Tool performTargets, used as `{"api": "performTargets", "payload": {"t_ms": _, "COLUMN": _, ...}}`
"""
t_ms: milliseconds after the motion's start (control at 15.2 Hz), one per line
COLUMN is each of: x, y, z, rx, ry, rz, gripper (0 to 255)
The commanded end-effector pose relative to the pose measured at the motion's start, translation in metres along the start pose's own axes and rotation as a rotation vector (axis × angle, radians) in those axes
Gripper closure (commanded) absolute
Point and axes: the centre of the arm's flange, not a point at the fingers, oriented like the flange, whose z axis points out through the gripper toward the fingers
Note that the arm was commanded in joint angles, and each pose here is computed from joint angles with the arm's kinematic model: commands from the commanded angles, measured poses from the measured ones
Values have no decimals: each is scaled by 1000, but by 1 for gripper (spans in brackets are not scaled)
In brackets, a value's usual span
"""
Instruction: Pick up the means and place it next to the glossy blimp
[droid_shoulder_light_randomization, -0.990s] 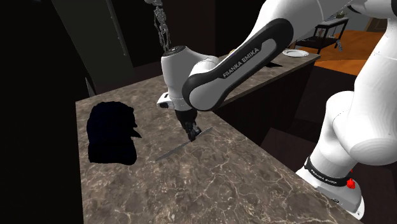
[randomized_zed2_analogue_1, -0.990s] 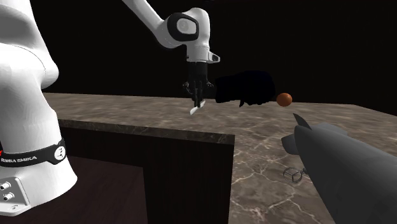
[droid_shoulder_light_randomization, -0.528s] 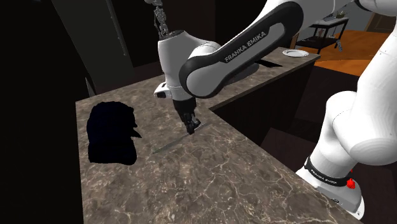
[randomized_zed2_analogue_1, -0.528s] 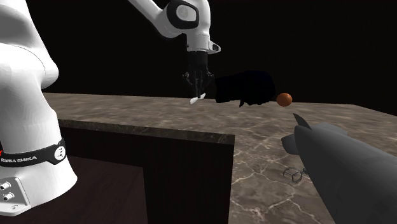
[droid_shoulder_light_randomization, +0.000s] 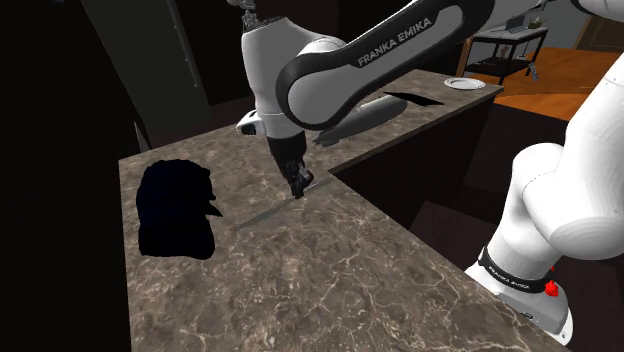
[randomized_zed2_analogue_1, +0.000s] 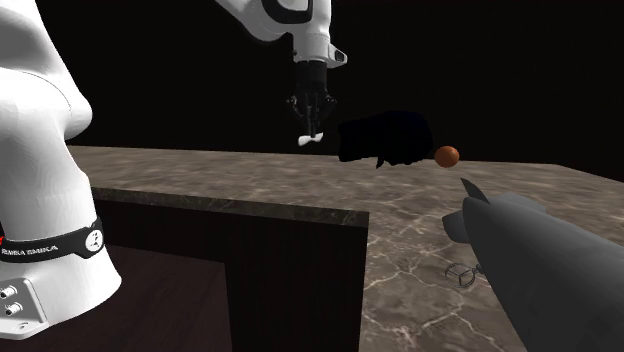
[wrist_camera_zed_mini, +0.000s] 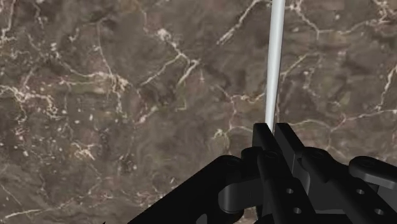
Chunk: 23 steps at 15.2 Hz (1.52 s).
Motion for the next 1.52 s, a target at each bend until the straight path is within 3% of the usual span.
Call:
{"api": "performTargets", "payload": {"t_ms": 0, "x": -1, "y": -1, "z": -10, "rx": 0, "ry": 0, "rz": 0, "gripper": 255}}
{"api": "performTargets", "payload": {"t_ms": 858, "x": -4, "y": -1, "z": -74, "rx": 0, "ry": 0, "rz": 0, "gripper": 255}}
{"api": "performTargets", "payload": {"t_ms": 1452, "x": -101, "y": 68, "z": -69, "rx": 0, "ry": 0, "rz": 0, "gripper": 255}}
